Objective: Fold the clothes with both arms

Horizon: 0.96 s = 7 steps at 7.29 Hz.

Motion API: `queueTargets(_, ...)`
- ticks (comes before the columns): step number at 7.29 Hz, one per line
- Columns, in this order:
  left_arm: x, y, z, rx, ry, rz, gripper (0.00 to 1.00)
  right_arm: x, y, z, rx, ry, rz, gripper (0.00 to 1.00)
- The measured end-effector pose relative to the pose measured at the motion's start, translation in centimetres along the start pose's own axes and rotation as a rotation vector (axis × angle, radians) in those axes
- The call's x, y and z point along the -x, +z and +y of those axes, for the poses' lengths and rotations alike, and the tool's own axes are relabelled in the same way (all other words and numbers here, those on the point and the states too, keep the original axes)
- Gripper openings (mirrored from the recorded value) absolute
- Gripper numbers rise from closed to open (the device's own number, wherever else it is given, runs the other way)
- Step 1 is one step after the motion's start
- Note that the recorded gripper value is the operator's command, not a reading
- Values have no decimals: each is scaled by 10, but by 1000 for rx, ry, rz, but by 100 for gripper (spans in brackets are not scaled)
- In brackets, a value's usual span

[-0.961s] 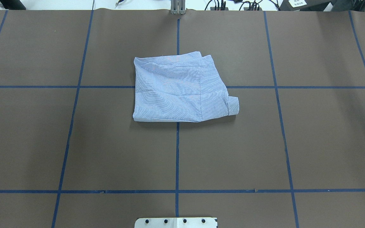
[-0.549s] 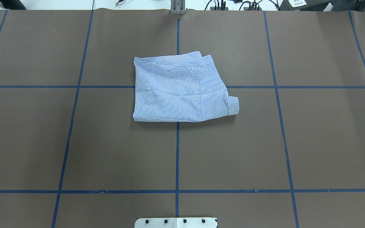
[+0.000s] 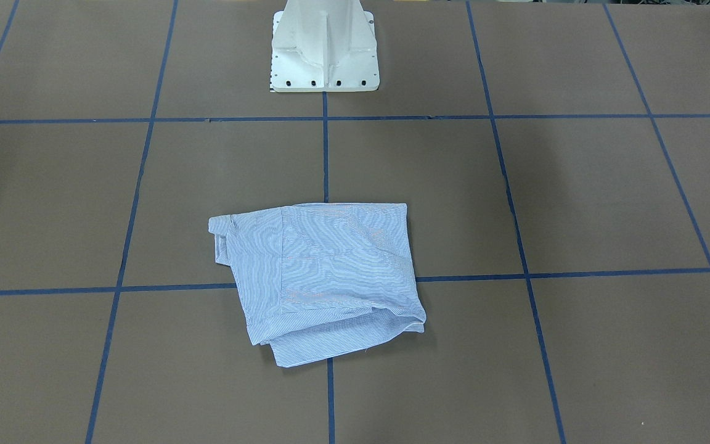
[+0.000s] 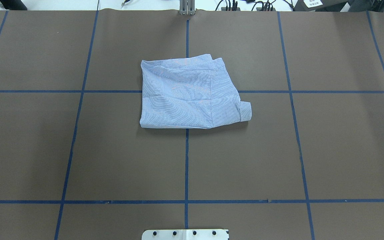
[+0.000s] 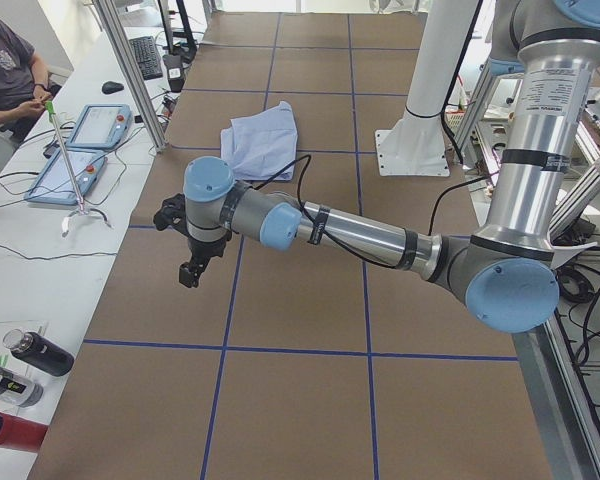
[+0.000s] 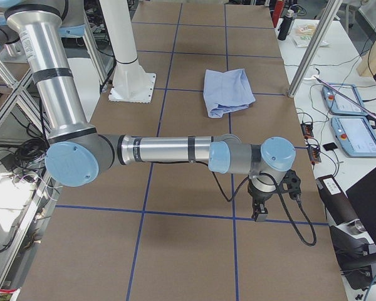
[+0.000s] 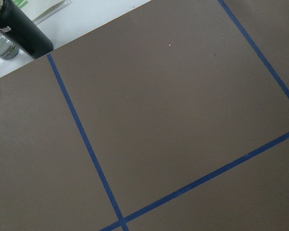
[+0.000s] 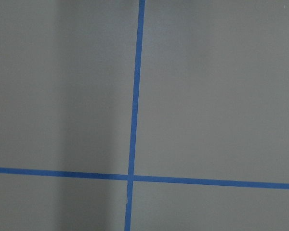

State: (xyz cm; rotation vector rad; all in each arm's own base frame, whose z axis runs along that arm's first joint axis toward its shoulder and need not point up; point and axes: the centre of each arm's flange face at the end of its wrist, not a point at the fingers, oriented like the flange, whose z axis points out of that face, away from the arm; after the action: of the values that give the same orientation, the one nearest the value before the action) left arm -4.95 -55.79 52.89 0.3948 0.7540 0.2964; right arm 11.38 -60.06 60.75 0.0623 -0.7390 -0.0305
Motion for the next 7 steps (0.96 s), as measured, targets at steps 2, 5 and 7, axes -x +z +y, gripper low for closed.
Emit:
queueTargets(2,15,0,31,4,-47,5,100,21,17,18,24,14,4,100)
queueTargets(5,14,-1,34,-8,-39,6,100,31,46,44,34,13,4,100)
queueTargets(7,8,-6,26,-25,-17,4,100,27,54,54,-1,-13,5,100)
